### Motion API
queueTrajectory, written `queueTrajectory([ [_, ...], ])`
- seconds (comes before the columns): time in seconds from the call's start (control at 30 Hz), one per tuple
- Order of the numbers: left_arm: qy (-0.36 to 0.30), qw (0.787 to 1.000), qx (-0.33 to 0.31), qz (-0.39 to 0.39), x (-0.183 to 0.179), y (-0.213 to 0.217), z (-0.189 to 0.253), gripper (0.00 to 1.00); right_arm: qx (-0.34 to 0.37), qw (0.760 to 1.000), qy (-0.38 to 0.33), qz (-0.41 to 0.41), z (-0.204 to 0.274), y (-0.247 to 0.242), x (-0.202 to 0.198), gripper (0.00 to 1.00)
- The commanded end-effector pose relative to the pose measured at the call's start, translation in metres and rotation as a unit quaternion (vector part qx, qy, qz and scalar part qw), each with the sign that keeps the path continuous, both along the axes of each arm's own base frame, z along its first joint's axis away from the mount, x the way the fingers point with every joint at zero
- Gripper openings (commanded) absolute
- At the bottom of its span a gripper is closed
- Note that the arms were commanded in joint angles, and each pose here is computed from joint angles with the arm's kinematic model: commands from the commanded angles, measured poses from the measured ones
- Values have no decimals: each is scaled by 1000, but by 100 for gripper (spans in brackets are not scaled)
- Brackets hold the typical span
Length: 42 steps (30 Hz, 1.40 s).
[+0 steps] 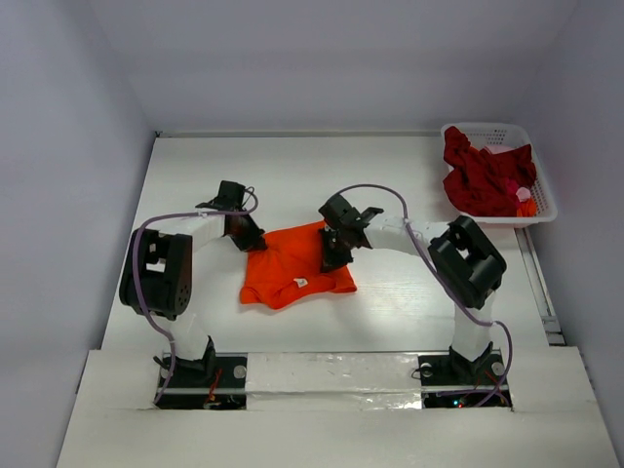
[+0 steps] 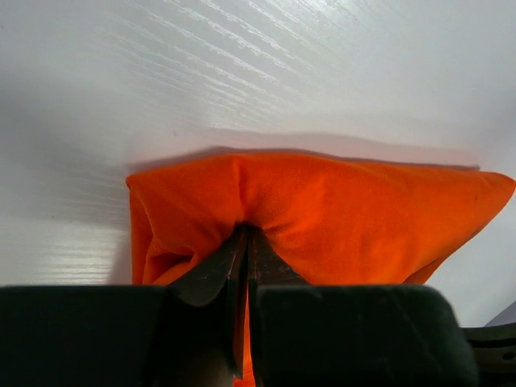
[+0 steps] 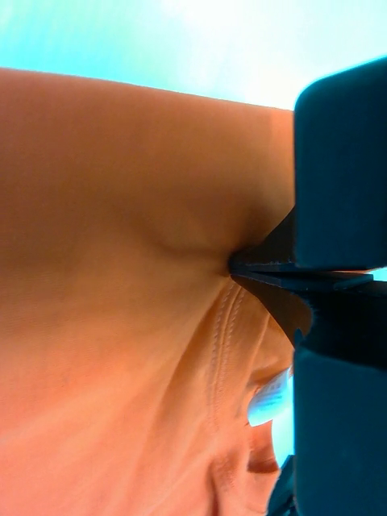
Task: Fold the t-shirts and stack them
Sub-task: Fold the tshirt
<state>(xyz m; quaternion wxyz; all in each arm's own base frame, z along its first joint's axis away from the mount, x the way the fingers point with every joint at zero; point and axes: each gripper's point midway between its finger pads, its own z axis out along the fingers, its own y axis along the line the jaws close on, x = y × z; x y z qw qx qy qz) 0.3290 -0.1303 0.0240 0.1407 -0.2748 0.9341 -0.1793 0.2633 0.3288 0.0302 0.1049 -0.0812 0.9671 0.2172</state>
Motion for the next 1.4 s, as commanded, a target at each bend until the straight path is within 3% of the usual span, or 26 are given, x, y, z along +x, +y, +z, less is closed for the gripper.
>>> queueTrajectory([
  [0.0,-5,1000,22,5,8,5,-1,0,26,1000,-10,-8,12,0,-3,0],
  [0.6,-25,999,27,16,64,13,20,0,19,1000,2,-22,0,-17,-21,0],
  [0.93,-23,999,19,16,61,14,21,0,27,999,-26,-15,36,-13,-11,0],
  [1.37,-86,996,-5,2,35,12,100,0,34,999,-13,-13,29,-7,-11,0],
])
